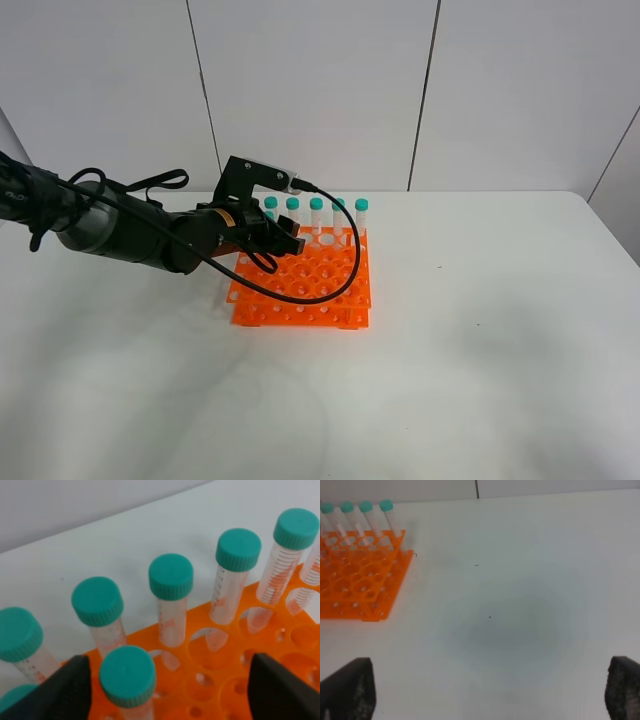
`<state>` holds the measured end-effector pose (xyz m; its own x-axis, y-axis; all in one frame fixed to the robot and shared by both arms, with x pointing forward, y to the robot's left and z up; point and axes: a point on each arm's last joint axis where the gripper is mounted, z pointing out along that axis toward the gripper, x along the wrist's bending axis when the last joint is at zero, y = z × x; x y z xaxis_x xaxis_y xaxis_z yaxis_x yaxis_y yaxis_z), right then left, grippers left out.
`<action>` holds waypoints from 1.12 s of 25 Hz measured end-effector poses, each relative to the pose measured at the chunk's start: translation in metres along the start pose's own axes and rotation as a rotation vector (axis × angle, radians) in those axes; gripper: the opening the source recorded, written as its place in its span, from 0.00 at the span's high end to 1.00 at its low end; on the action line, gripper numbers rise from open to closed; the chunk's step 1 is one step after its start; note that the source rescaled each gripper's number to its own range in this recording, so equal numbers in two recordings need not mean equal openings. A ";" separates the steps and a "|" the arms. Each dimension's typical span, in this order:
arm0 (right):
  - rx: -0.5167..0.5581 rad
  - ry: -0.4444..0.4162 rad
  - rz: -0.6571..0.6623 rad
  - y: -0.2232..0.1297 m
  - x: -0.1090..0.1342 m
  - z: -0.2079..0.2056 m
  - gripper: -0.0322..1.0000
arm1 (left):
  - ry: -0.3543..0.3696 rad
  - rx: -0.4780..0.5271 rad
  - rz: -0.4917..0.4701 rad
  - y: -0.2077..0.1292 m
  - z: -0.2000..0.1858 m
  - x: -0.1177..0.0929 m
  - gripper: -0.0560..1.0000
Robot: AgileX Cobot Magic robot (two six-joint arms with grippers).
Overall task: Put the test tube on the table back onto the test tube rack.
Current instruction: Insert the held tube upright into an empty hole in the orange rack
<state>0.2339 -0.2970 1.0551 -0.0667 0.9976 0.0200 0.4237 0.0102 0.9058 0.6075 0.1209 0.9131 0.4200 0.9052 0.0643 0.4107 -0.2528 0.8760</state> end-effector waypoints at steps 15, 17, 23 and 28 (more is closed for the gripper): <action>0.000 0.000 0.000 0.000 0.000 0.000 0.00 | -0.003 -0.120 -0.050 0.045 -0.032 0.003 0.32; 0.000 0.000 0.000 0.000 0.000 0.000 0.00 | 0.003 -0.143 -0.053 0.054 -0.041 0.007 0.32; 0.000 0.000 0.000 0.000 0.000 0.000 0.00 | 0.016 0.016 -0.067 0.069 -0.047 0.031 0.32; 0.000 0.000 0.000 0.000 0.000 0.000 0.00 | 0.021 0.195 -0.028 0.068 -0.050 0.057 0.28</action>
<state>0.2339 -0.2970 1.0551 -0.0667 0.9976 0.0200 0.4237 0.0102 0.9058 0.6185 0.1721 1.0007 0.3897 0.9194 0.0528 0.5722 -0.2867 0.7684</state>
